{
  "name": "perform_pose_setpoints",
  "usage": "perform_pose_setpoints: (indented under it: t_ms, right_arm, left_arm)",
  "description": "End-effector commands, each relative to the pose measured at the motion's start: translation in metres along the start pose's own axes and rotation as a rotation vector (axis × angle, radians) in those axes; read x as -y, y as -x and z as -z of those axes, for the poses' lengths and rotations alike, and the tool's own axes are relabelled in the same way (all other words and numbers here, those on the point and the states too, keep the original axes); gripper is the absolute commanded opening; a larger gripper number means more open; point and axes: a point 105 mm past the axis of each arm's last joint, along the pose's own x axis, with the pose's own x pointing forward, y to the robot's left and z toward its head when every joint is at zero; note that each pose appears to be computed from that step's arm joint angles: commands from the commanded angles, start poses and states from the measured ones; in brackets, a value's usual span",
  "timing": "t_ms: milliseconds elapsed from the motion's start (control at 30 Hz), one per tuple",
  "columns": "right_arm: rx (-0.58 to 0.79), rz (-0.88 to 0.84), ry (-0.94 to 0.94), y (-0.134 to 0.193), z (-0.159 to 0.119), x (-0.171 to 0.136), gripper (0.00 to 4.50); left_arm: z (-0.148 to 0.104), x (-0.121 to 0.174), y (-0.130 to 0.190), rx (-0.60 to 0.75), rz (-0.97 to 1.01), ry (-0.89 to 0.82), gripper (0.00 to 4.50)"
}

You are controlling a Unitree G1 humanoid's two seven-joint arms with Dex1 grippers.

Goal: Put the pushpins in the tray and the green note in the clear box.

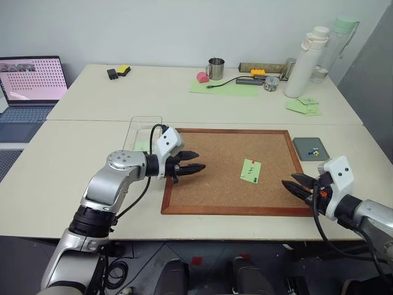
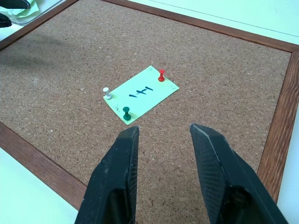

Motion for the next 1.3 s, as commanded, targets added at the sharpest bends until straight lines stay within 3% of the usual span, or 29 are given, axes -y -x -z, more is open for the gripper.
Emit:
perform_pose_setpoints:
  t_ms: [33,467,800,1200,1300]
  right_arm:
    - [0.040,-0.004,0.039,0.003,-0.012,-0.002,1.75]
    - [0.039,-0.009,0.043,0.003,-0.014,0.000,1.75]
    - [0.164,-0.115,0.078,-0.015,-0.040,-0.005,1.75]
    - [0.174,-0.183,0.095,-0.044,-0.032,-0.008,1.75]
    - [0.176,-0.171,0.095,-0.057,-0.029,-0.006,1.75]
  left_arm:
    - [-0.016,-0.005,0.002,0.047,-0.008,-0.024,2.21]
    - [-0.010,0.000,0.004,0.030,0.012,0.034,2.21]
    - [-0.020,0.002,0.004,0.113,-0.003,0.123,2.21]
    - [-0.017,0.023,-0.008,0.153,-0.020,0.112,0.05]
    - [-0.008,0.029,-0.017,0.145,-0.022,0.117,0.05]
